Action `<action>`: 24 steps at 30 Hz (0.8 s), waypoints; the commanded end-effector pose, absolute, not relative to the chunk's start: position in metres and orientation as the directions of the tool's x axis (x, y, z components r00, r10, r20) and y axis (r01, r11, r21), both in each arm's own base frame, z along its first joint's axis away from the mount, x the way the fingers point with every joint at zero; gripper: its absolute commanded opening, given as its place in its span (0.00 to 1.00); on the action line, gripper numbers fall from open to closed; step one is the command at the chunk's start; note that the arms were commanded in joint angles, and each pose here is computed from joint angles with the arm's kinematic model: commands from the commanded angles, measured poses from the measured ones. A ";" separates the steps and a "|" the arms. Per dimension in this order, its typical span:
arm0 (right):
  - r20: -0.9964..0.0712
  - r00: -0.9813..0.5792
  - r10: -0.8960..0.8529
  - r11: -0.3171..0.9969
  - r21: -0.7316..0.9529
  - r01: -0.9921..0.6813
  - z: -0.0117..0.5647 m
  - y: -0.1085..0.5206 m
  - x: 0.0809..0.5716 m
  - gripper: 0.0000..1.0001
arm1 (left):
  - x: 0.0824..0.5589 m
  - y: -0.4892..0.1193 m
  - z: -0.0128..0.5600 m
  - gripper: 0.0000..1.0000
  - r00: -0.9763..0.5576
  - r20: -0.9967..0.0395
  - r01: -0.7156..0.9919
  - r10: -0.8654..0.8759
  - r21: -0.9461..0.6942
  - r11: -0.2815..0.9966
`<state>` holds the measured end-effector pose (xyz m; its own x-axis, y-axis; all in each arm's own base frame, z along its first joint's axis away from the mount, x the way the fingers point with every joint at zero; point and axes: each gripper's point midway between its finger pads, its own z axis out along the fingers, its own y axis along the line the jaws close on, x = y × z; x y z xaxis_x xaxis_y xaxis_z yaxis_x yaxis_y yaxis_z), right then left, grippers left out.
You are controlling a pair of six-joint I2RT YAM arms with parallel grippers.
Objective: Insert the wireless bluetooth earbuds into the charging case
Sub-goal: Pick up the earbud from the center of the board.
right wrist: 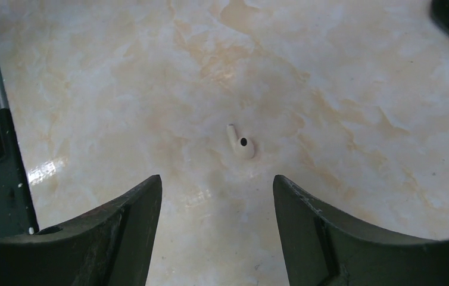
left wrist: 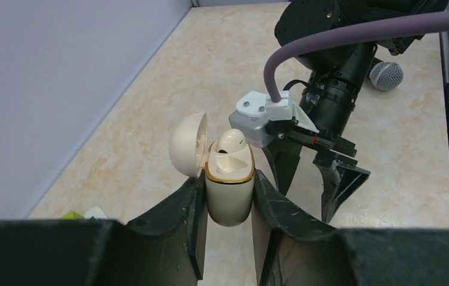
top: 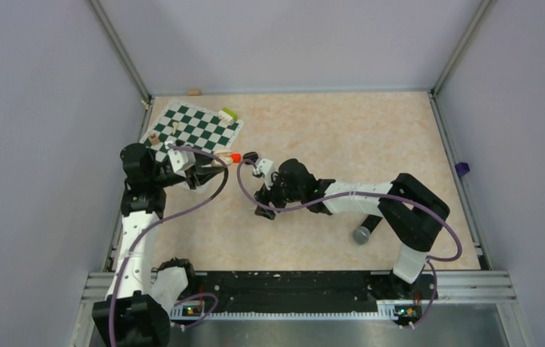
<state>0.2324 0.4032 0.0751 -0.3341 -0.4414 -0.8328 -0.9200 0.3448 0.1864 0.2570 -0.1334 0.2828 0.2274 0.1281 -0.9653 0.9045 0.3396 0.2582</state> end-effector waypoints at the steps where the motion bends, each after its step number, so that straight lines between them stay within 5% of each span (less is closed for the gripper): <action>1: -0.854 -0.334 -0.398 0.436 0.144 -0.888 0.084 0.410 0.259 0.66 | 0.241 -0.129 0.290 0.00 0.285 -0.953 0.908 0.106 0.304 0.287; 11: -0.792 -0.418 -0.446 0.420 0.227 -0.878 0.059 0.418 0.253 0.61 | 0.234 -0.124 0.296 0.00 0.320 -0.941 0.895 0.115 0.339 0.290; 16: -0.693 -0.611 -0.383 0.474 0.420 -0.774 0.047 0.423 0.280 0.47 | 0.230 -0.125 0.300 0.00 0.338 -0.934 0.892 0.113 0.357 0.278; 24: -0.611 -0.671 -0.420 0.453 0.500 -0.739 0.019 0.420 0.264 0.46 | 0.226 -0.127 0.291 0.00 0.358 -0.927 0.893 0.111 0.374 0.250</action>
